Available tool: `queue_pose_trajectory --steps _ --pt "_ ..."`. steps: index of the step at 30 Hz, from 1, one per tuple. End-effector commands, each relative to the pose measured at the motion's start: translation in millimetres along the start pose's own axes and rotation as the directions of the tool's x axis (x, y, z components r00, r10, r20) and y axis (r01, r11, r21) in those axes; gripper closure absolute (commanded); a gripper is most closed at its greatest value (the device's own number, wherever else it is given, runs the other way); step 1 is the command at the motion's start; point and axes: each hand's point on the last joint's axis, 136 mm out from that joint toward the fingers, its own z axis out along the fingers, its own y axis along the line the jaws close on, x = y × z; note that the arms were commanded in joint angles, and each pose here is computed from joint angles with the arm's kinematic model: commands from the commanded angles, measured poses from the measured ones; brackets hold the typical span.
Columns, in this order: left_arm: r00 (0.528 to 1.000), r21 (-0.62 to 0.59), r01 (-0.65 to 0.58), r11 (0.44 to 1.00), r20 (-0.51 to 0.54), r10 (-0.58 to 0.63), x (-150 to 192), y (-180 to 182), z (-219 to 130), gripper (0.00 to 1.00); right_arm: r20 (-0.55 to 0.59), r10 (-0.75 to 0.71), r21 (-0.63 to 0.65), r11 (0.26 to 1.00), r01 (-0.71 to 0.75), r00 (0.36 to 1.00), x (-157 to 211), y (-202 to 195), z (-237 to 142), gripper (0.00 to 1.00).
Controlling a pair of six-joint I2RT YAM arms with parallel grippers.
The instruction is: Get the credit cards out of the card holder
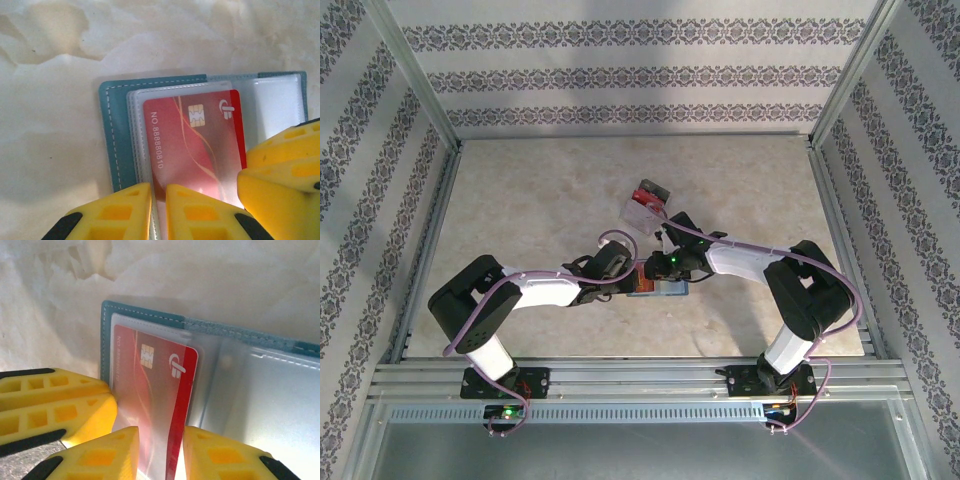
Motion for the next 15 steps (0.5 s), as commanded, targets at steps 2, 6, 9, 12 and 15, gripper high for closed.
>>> queue_pose_trajectory --steps 2,6,9,12,15 --pt "1.0 -0.02 0.016 1.0 -0.008 -0.016 -0.8 6.6 3.7 0.84 0.013 0.013 -0.104 0.995 -0.012 1.0 -2.5 15.9 -7.4 0.71" --pt "1.0 -0.021 0.015 1.0 -0.009 -0.015 -1.1 6.3 4.0 0.84 0.015 0.027 -0.144 0.989 -0.025 1.0 -3.4 18.2 -8.3 0.71" --pt "1.0 -0.023 0.013 1.0 -0.011 -0.013 -1.3 6.1 4.4 0.84 0.017 0.04 -0.168 0.985 -0.037 0.999 -4.7 18.5 -9.4 0.71" --pt "1.0 -0.025 0.013 1.0 -0.011 -0.014 -2.0 6.0 4.7 0.84 0.022 0.047 -0.173 0.984 -0.042 0.999 -5.5 17.4 -12.4 0.71" --pt "1.0 -0.025 0.012 1.0 -0.012 -0.012 -2.3 5.8 4.5 0.84 0.027 0.049 -0.18 0.983 -0.043 0.998 -6.4 17.5 -15.2 0.71"
